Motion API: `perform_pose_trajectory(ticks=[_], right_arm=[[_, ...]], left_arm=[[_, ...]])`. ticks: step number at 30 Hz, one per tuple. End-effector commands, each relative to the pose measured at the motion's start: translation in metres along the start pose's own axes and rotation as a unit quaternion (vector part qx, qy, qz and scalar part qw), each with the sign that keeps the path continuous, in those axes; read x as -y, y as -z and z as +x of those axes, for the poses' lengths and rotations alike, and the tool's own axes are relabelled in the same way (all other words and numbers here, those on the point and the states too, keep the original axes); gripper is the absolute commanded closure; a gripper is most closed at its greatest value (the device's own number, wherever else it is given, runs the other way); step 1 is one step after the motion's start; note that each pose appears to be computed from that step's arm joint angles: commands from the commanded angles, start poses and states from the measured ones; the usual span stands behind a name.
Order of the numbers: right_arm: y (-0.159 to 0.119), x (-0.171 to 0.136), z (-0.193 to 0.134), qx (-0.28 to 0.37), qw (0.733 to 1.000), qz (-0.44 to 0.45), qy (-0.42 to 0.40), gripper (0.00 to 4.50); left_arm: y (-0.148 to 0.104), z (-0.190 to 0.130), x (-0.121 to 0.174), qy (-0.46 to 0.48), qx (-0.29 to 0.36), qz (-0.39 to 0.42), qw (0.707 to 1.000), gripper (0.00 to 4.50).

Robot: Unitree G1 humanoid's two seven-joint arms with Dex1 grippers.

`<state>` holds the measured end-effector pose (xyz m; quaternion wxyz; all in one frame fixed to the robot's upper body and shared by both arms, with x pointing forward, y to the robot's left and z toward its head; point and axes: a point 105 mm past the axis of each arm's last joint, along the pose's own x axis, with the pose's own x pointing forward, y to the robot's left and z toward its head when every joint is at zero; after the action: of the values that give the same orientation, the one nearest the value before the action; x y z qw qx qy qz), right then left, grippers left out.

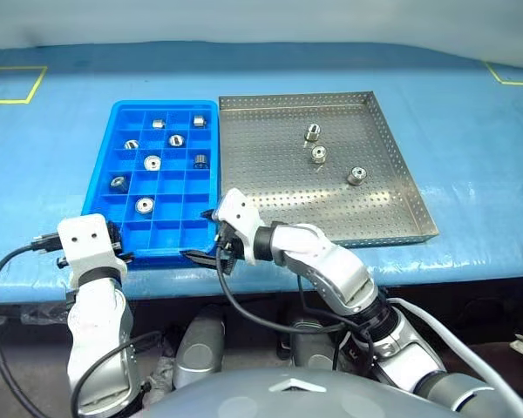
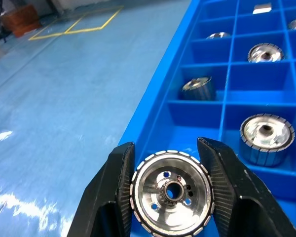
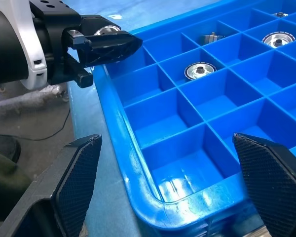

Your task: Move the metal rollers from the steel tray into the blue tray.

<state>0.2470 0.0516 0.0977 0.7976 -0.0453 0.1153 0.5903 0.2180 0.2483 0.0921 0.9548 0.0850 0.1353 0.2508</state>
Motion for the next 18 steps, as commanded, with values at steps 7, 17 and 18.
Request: perform_pose_trajectory(ticks=[7, 17, 18], right_arm=[[-0.005, -0.002, -0.003, 0.010, 1.000, -0.012, 0.003, 0.00], [-0.021, 0.016, -0.015, 0.056, 0.995, 0.010, 0.084, 0.00], [-0.028, 0.024, -0.017, 0.072, 0.991, 0.011, 0.112, 0.00]], left_arm=[[-0.008, 0.003, -0.008, -0.025, 0.015, -0.031, 0.999, 1.79], [-0.047, 0.014, 0.034, 0.083, 0.098, -0.049, 0.991, 0.05], [-0.052, 0.013, 0.043, 0.109, 0.108, -0.050, 0.987, 0.05]])
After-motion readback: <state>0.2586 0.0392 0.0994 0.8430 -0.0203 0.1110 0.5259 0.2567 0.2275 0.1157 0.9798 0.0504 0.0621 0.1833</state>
